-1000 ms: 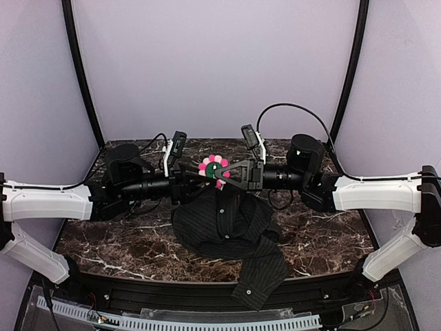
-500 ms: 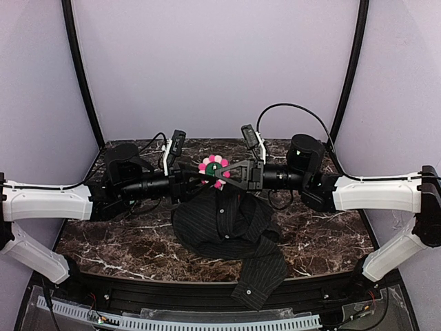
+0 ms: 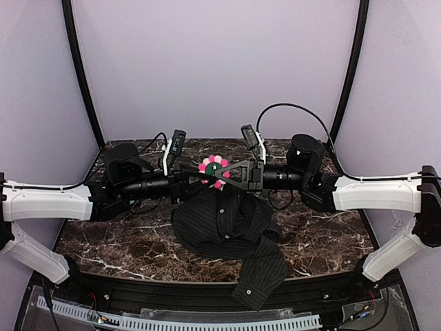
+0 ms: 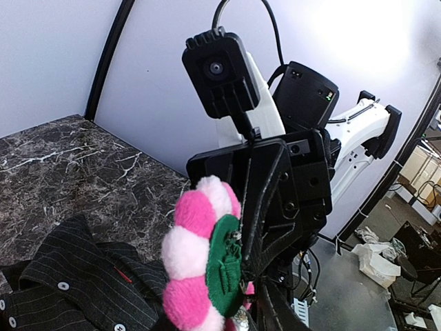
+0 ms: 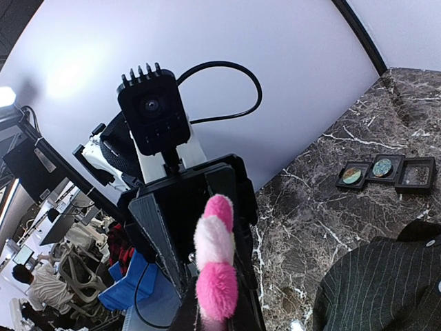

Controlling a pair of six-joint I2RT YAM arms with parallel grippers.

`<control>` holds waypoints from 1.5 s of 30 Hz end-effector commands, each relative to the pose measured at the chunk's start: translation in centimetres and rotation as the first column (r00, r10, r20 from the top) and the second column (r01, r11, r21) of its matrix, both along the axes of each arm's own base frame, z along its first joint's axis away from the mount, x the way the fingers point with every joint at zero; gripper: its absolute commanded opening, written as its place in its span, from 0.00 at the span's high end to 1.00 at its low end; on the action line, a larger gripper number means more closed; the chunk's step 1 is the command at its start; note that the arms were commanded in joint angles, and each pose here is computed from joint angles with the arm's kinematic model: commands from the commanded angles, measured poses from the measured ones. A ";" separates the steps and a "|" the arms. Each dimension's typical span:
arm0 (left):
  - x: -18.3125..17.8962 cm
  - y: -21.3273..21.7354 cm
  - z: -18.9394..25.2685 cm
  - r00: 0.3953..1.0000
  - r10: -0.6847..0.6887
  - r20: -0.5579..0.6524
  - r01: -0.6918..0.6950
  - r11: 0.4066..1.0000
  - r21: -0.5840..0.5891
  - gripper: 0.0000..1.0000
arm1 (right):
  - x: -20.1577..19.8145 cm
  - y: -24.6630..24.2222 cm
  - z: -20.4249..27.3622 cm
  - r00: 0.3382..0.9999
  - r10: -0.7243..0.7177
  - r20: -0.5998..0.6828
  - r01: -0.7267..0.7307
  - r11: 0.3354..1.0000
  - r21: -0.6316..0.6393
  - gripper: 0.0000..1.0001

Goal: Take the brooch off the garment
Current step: Close the brooch.

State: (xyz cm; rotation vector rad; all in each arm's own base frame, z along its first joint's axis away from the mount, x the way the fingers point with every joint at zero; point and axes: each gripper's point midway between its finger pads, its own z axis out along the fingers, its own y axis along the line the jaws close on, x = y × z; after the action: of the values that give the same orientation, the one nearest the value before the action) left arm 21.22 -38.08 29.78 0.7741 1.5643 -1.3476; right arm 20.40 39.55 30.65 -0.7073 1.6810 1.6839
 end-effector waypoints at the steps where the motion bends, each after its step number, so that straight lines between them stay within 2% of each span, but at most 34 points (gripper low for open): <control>1: -0.6 0.0 1.2 1.000 -0.025 0.017 0.025 0.999 -0.031 0.72 | -0.3 0.0 0.0 1.000 0.021 0.021 -0.021 1.000 0.015 1.00; 8: -1.0 0.0 1.3 0.999 -0.043 -0.001 0.043 0.998 -0.045 0.81 | -0.6 -0.1 0.2 0.999 0.031 0.028 -0.032 0.999 0.022 1.00; 26: -2.8 -1.2 1.3 0.977 -0.202 -0.065 0.200 0.979 -0.039 0.87 | -1.7 -0.1 0.0 0.995 0.088 0.049 -0.089 0.996 0.011 1.00; 39: -3.2 -1.8 1.3 0.963 -0.254 -0.093 0.252 0.967 -0.031 0.92 | -1.9 0.0 -0.5 0.993 0.101 0.054 -0.100 0.995 -0.021 1.00; 42: -3.0 -1.6 1.4 0.968 -0.236 -0.086 0.234 0.972 -0.030 0.91 | -1.6 -0.2 -0.5 0.995 0.077 0.057 -0.076 0.997 -0.020 1.00; 45: -2.4 -0.9 1.6 0.979 -0.194 -0.063 0.192 0.981 -0.028 0.76 | -1.3 -0.3 -0.3 0.997 0.050 0.054 -0.049 0.999 -0.019 1.00</control>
State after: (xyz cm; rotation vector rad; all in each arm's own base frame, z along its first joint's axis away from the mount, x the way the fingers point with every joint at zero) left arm 19.36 -38.87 30.15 0.8627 1.6008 -1.5558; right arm 19.08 38.88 31.04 -0.8370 1.6086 1.6942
